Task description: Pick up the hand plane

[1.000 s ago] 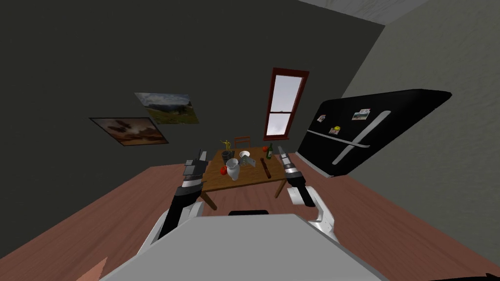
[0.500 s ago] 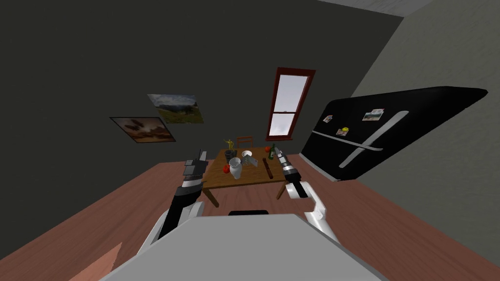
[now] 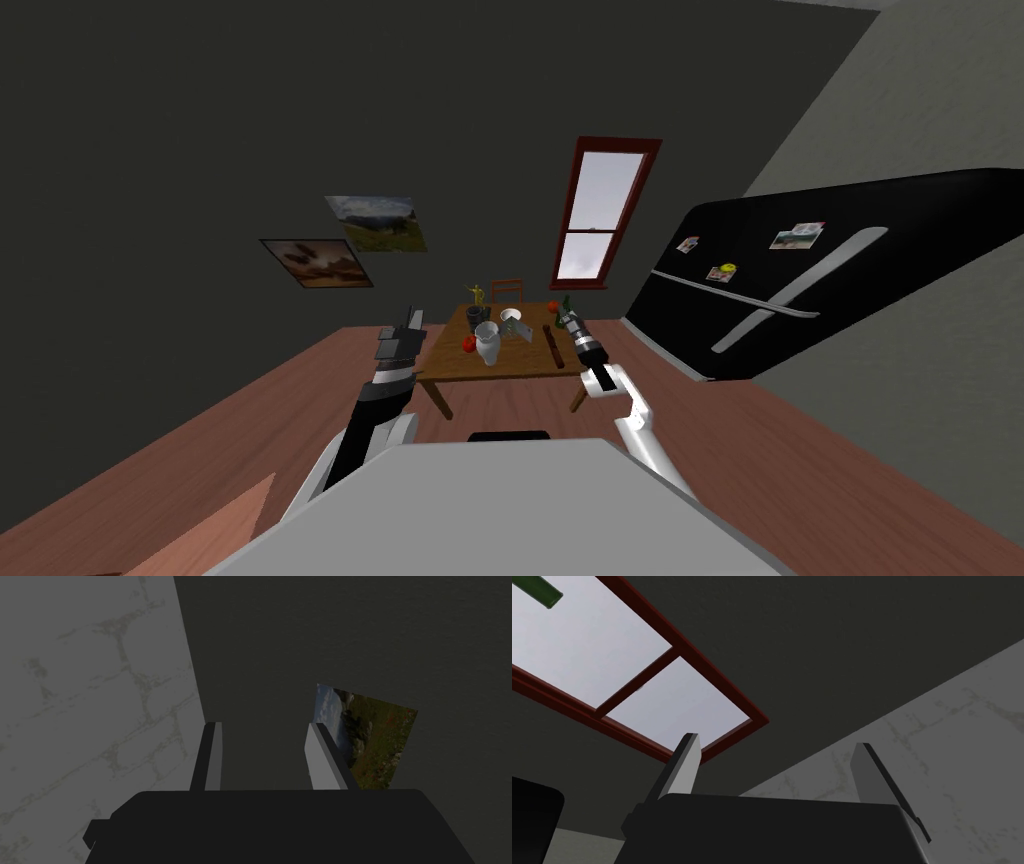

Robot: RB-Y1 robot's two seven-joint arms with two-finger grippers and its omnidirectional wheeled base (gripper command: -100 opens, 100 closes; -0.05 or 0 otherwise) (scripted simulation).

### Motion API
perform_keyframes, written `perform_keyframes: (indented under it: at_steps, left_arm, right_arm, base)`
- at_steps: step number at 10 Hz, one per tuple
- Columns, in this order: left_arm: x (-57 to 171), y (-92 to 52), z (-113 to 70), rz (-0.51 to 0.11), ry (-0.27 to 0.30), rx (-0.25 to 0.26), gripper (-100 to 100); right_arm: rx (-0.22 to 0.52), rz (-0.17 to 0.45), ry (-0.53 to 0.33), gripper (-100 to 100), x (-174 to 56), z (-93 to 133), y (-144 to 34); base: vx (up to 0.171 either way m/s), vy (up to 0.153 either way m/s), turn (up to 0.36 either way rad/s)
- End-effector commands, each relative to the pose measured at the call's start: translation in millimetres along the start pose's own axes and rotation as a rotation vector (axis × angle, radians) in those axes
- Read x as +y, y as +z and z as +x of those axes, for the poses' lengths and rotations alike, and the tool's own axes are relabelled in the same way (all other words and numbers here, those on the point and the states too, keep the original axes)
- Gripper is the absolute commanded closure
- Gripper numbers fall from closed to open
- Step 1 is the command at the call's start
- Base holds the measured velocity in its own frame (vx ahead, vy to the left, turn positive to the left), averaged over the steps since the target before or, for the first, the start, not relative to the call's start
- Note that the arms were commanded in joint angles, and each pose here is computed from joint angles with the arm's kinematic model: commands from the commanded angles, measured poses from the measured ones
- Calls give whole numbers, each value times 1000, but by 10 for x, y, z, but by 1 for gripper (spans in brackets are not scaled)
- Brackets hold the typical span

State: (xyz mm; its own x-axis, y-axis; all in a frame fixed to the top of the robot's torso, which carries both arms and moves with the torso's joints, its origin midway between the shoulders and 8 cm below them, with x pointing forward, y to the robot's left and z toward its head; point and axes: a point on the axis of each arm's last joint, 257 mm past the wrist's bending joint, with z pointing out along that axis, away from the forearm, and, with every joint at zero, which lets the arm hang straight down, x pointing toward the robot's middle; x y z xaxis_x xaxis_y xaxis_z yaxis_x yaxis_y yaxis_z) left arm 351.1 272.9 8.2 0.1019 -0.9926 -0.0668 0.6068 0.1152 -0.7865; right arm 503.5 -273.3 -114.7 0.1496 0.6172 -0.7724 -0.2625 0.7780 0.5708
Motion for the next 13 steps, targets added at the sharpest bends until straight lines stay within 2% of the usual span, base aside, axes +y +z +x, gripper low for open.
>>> perform_keyframes:
  at_steps: [1, 2, 3, 4, 5, 6, 7, 8, 9, 10, 11, 12, 13]
  left_arm:
    - [0, 0, 0, 0, 0, 0, 0]
    - [0, 0, 0, 0, 0, 0, 0]
    - [0, 0, 0, 0, 0, 0, 0]
    - [0, 0, 0, 0, 0, 0, 0]
    - [0, 0, 0, 0, 0, 0, 0]
    - [0, 0, 0, 0, 0, 0, 0]
    - [0, 0, 0, 0, 0, 0, 0]
    - [0, 0, 0, 0, 0, 0, 0]
    - [0, 0, 0, 0, 0, 0, 0]
    - [0, 0, 0, 0, 0, 0, 0]
    - [0, 0, 0, 0, 0, 0, 0]
    - [0, 0, 0, 0, 0, 0, 0]
    - [0, 0, 0, 0, 0, 0, 0]
  right_arm:
    - [24, 35, -68, -100, -145, 74, 104]
    - [44, 61, -66, -100, -274, 171, 72]
    - [56, 80, -110, -100, -354, 202, 147]
    - [71, 98, -108, -100, -450, 275, 118]
    - [85, 120, -150, -100, -544, 312, 184]
    - [99, 138, -148, -100, -633, 380, 153]
    - [114, 162, -187, -100, -735, 422, 210]
    - [129, 178, -186, -100, -819, 487, 175]
    - [139, 197, -223, -100, -890, 504, 240]
    - [157, 217, -221, -100, -993, 584, 192]
    - [170, 240, -257, -100, -1078, 611, 242]
    - [193, 263, -254, -100, -1197, 706, 178]
    - [205, 284, -288, -100, -1275, 728, 225]
  base:
    - [-5, 4, 165]
    - [-1, 0, 53]
    - [0, -1, 128]
    - [0, 0, 0]
    - [1, -2, 113]
    - [3, -6, 63]
    - [4, -8, 72]
    - [4, -8, 55]
    - [6, -11, 112]
    - [7, -12, 49]
    - [7, -14, 76]
    - [7, -14, 54]
    - [7, -17, 78]
